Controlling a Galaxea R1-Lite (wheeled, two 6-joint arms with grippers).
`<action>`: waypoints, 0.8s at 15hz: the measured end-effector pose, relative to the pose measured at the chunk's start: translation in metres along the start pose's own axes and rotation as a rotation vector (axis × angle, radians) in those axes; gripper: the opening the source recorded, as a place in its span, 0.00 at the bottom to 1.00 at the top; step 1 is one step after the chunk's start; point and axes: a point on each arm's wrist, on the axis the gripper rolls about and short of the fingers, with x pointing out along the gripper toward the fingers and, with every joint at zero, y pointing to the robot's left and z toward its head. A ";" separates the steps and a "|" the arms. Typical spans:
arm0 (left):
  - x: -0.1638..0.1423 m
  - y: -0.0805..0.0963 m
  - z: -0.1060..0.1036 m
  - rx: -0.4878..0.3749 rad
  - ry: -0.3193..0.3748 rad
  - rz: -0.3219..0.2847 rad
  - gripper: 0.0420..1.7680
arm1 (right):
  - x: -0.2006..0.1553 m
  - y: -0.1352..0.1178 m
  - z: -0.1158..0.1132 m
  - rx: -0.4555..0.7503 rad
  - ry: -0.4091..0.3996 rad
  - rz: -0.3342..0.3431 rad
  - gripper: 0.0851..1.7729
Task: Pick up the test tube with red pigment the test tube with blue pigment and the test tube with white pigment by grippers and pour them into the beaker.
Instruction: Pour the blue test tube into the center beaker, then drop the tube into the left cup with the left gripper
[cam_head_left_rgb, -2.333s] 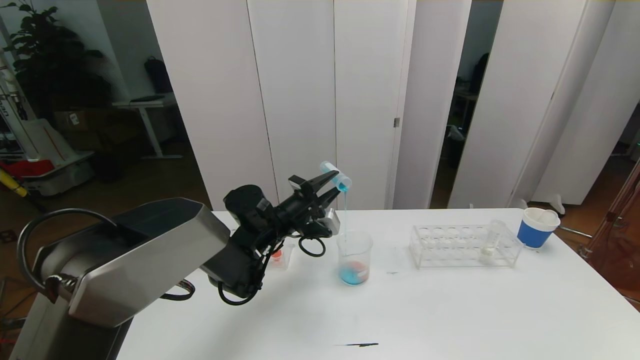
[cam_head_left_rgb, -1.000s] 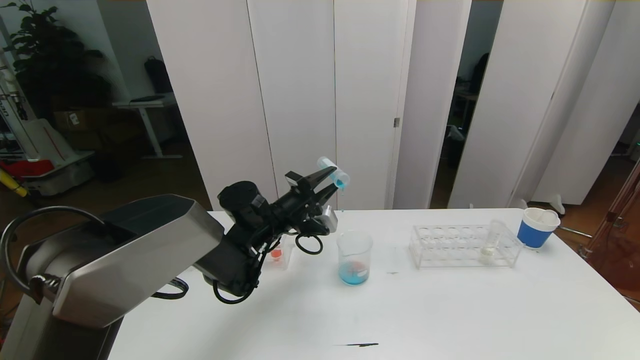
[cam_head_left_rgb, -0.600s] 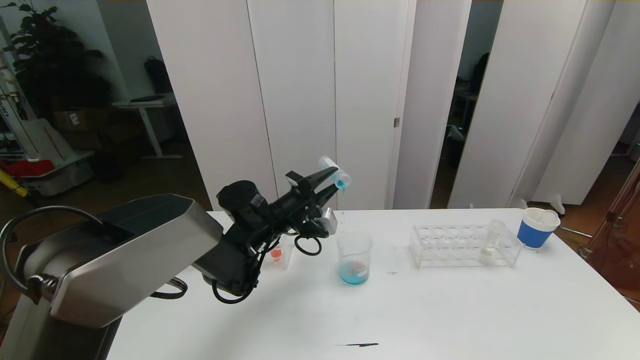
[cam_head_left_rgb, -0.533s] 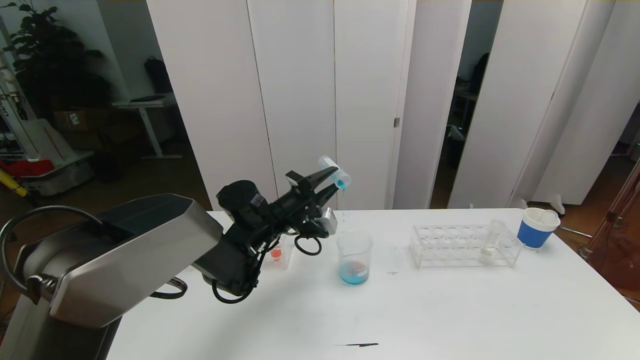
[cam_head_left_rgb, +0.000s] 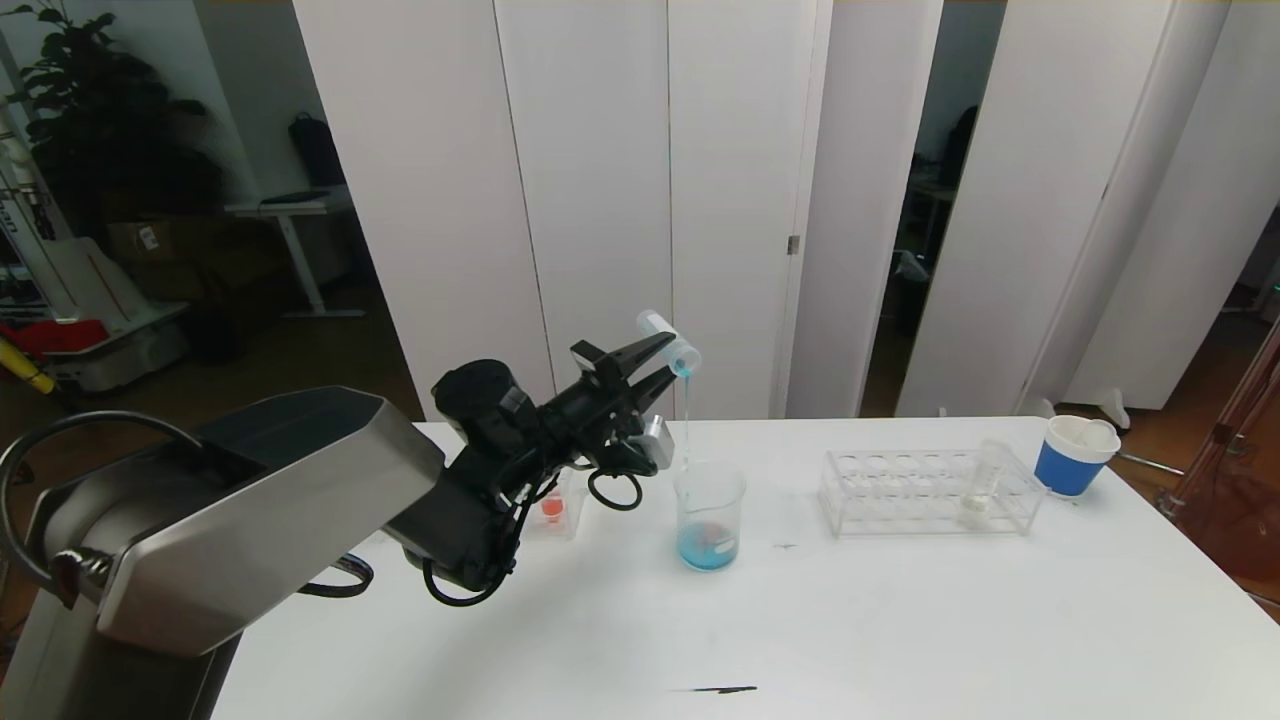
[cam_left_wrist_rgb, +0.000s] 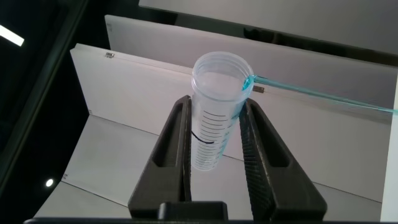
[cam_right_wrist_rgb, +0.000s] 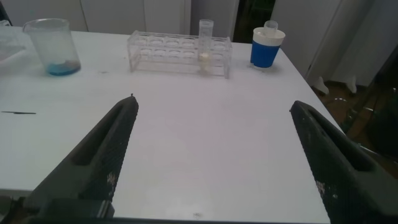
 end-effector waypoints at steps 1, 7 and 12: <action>0.000 0.000 0.000 -0.001 -0.001 0.000 0.31 | 0.000 0.000 0.000 0.000 0.000 0.000 0.99; 0.001 0.000 0.002 -0.001 -0.005 0.001 0.31 | 0.000 0.000 0.000 0.000 0.000 0.000 0.99; -0.002 -0.002 0.003 -0.036 0.016 -0.010 0.31 | 0.000 0.000 0.000 0.000 0.000 0.000 0.99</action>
